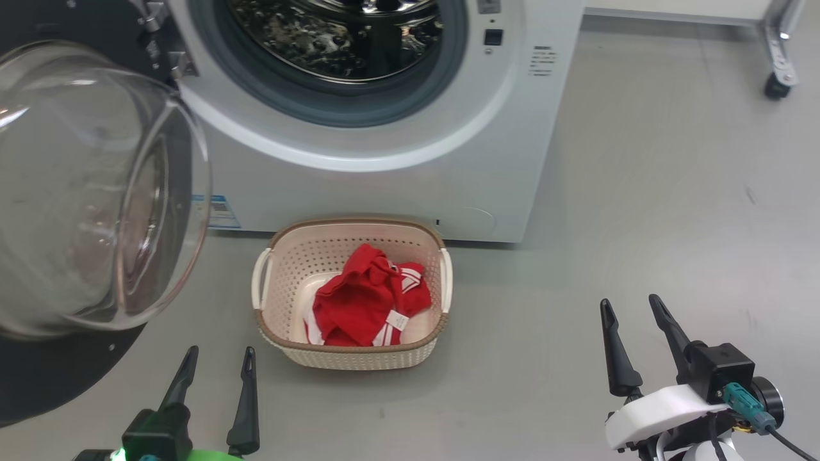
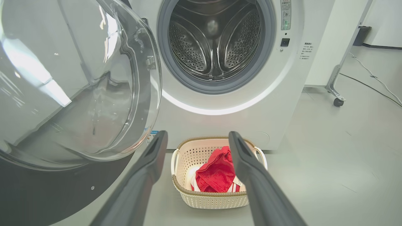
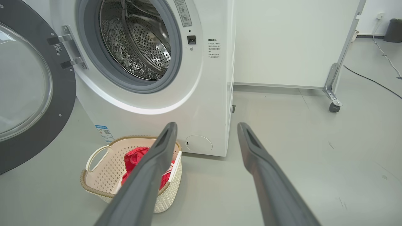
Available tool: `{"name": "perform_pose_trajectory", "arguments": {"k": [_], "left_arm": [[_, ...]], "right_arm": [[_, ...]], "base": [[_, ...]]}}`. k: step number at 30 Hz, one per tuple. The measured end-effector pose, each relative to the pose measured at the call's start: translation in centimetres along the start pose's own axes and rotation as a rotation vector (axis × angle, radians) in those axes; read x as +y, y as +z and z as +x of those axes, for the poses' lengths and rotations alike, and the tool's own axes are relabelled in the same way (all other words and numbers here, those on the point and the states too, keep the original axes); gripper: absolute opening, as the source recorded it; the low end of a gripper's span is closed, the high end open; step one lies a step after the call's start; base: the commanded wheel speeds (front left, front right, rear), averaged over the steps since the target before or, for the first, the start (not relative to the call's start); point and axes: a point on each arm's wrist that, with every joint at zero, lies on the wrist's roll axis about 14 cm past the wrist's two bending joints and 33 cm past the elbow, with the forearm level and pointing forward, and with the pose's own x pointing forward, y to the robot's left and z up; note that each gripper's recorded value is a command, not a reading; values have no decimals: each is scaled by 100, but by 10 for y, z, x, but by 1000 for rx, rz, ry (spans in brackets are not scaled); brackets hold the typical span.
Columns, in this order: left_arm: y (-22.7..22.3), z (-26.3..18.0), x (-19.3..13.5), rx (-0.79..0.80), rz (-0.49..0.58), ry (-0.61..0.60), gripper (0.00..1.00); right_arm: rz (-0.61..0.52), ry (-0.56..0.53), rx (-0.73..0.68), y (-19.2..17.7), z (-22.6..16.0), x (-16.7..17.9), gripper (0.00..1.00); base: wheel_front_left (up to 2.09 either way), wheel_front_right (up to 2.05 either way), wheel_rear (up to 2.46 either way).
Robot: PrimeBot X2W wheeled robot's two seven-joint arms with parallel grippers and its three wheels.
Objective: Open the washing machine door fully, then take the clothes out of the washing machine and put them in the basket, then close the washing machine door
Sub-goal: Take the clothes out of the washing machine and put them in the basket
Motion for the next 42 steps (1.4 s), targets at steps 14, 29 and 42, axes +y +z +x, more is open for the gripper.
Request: {"name": "perform_pose_trajectory", "arguments": {"k": [14, 29, 42], "left_arm": [[8, -37, 59, -52, -29, 210, 100], [14, -89, 109, -110, -78, 408, 100], [14, -114, 125, -136, -93, 479, 100]], "right_arm": [[-7, 207, 33, -7, 21, 65, 100], [-16, 428, 87, -20, 14, 139, 100], [-27, 501, 100, -20, 6, 163, 100]], "base": [[0, 0, 0], [0, 0, 0], [0, 0, 0]]}}
